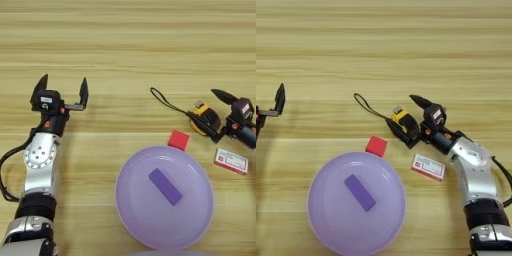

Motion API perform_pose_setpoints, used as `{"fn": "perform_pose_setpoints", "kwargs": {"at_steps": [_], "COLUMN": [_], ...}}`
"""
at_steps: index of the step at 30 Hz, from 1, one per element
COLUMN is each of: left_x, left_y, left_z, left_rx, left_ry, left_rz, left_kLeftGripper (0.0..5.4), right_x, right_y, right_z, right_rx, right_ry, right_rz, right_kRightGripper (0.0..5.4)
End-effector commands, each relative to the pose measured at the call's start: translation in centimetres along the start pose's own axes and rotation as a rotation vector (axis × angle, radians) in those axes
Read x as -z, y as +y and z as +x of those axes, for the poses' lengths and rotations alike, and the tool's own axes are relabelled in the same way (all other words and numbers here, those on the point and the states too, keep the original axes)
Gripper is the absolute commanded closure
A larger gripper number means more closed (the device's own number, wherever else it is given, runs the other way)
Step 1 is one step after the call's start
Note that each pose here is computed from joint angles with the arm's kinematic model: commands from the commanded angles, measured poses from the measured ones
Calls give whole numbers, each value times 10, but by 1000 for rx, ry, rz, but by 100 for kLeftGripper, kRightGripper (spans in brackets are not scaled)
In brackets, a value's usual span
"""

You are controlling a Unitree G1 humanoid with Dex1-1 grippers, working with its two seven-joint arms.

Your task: Move the objects on the table

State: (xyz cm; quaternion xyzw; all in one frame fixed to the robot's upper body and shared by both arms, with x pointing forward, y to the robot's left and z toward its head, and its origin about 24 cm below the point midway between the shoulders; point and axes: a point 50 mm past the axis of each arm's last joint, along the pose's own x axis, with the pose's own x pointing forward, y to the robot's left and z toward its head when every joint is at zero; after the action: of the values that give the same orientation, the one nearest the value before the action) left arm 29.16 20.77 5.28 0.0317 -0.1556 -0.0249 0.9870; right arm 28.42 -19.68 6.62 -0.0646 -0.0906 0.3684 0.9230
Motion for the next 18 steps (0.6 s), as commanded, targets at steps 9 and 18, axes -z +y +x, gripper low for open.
{"fn": "perform_pose_setpoints", "kwargs": {"at_steps": [9,18], "left_x": [-3,-4], "left_y": [-4,-5], "left_z": [5,6], "left_rx": [11,13], "left_ry": [-16,-19], "left_rz": [-1,-2], "left_kLeftGripper": [0,0], "right_x": [-36,-55], "right_y": [7,29], "right_z": [4,3], "right_rx": [-58,-192], "right_ry": [-127,-167], "right_rz": [-64,-72], "right_kRightGripper": [2,2]}}
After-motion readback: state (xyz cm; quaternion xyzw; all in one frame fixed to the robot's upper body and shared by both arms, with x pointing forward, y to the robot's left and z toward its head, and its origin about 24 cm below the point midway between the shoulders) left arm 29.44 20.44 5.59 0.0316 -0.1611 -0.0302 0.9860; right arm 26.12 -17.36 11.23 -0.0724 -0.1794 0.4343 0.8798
